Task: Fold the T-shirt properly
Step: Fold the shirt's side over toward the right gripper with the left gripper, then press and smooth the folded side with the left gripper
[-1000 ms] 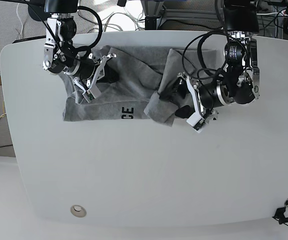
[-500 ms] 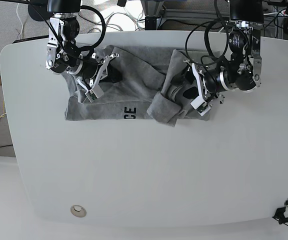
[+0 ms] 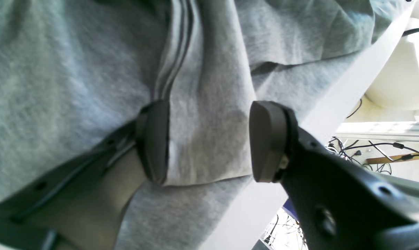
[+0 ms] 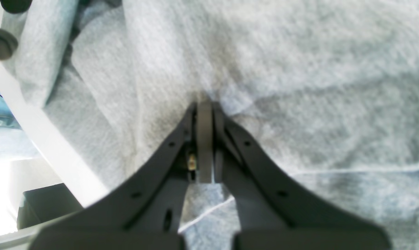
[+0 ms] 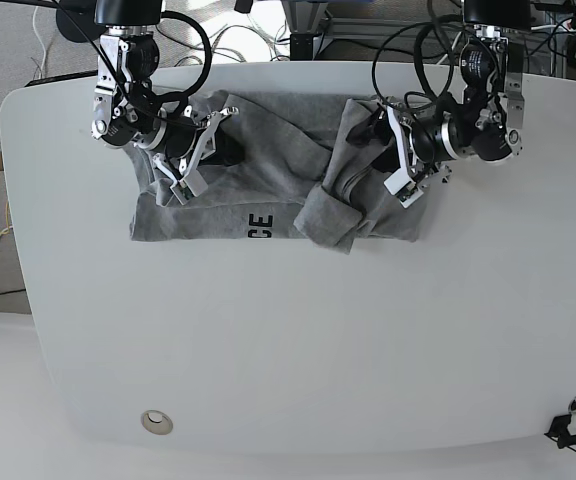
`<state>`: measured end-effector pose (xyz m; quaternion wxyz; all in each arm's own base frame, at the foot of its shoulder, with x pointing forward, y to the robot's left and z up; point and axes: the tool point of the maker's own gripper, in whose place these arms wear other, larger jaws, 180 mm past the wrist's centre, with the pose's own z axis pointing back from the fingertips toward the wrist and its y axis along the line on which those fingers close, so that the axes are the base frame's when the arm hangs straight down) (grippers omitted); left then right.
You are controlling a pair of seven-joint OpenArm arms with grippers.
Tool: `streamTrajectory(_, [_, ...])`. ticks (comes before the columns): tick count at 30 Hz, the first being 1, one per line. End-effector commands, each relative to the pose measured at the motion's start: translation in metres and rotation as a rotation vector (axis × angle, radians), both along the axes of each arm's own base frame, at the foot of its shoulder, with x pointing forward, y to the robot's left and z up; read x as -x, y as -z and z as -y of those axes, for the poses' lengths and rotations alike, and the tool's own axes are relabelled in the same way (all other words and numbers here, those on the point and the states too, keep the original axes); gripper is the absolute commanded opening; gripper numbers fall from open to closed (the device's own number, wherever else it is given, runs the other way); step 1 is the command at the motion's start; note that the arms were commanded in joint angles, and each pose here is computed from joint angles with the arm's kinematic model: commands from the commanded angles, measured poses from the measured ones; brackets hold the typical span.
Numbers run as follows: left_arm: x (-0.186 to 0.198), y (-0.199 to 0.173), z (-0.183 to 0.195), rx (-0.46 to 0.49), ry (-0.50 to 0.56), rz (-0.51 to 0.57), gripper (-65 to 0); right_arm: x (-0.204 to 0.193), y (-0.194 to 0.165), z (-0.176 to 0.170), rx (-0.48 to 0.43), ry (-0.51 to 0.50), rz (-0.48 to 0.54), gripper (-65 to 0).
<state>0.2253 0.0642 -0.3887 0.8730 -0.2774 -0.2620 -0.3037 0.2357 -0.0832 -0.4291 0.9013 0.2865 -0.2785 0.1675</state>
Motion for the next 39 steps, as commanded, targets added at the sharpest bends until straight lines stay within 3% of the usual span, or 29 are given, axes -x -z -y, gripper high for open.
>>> streamTrajectory(1, [-0.006,-0.01,0.006,0.033,0.008,0.035,-32.4,0.009,0.012,0.01,0.077,-0.022,-0.052,-65.0])
streamTrajectory(12, [0.021,-0.008,0.059,0.108,0.131,-0.007,-32.4,0.011,0.012,0.01,0.076,-0.022,-0.054,-65.0])
streamTrajectory(20, [0.02,-0.025,0.09,0.211,0.138,0.007,-32.4,0.012,0.013,0.01,0.076,-0.022,-0.057,-65.0])
streamTrajectory(27, [0.017,-0.054,0.124,0.301,0.219,0.06,-32.4,0.012,0.013,0.01,0.076,-0.022,-0.057,-65.0])
streamTrajectory(33, [0.005,-0.086,0.13,0.347,0.249,0.149,-32.4,0.012,0.013,0.01,0.077,-0.022,-0.058,-65.0])
streamTrajectory(36, [-0.001,-0.087,0.12,0.327,0.255,0.164,-32.4,0.011,0.013,0.01,0.076,-0.022,-0.056,-65.0])
streamTrajectory(39, [-0.01,-0.078,0.09,0.248,0.232,0.173,-32.4,0.011,0.012,0.01,0.076,-0.022,-0.055,-65.0])
